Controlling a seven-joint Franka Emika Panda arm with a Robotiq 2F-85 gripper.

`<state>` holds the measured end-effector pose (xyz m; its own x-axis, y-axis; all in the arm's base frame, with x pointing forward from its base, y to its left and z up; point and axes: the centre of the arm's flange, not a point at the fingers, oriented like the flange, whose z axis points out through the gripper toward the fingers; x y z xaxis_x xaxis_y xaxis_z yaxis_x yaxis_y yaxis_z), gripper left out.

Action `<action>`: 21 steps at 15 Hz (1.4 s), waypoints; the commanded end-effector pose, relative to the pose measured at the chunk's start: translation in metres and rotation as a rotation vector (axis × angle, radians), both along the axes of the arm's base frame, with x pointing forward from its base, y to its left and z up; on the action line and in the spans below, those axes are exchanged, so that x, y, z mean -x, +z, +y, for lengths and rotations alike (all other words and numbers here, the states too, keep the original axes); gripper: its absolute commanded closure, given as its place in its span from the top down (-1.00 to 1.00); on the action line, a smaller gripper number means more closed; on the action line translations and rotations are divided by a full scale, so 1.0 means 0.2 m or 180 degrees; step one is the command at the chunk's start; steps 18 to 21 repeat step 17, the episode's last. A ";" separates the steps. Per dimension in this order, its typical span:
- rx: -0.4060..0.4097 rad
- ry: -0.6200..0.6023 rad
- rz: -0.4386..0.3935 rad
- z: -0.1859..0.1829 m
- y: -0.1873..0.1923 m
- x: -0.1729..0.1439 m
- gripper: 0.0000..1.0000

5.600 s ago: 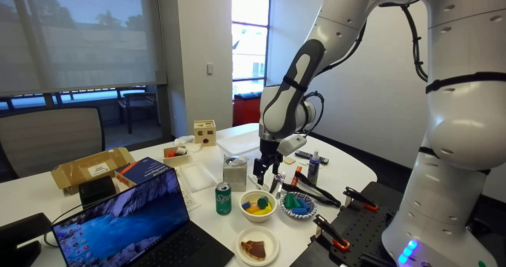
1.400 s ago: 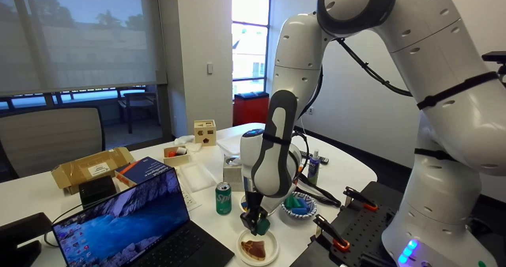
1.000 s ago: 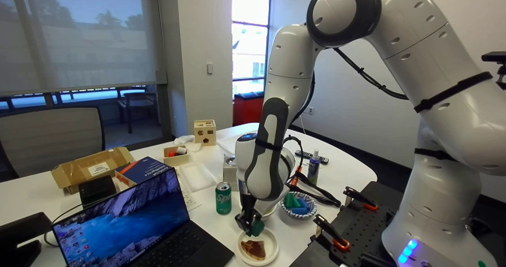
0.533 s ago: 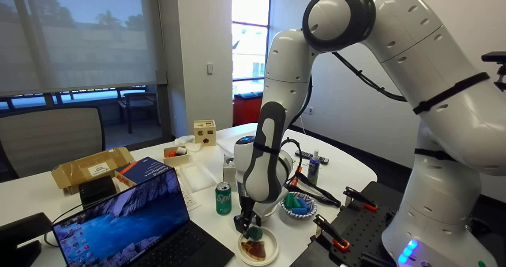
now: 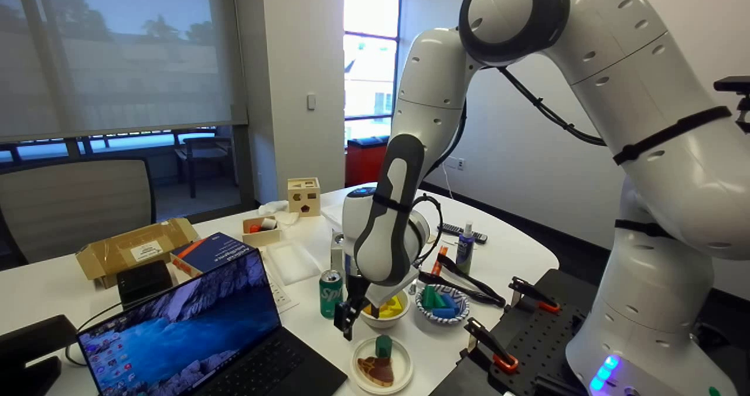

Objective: Put one green block on the white plate.

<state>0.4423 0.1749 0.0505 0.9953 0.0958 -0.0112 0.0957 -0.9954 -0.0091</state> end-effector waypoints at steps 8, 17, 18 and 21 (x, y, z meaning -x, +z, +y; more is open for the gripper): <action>-0.0022 -0.0475 -0.0077 -0.29 0.92 -0.07 1.00; 0.0008 -0.0716 -0.0055 -0.42 1.23 -0.03 1.00; 0.0008 -0.0716 -0.0055 -0.42 1.23 -0.03 1.00; 0.0008 -0.0716 -0.0055 -0.42 1.23 -0.03 1.00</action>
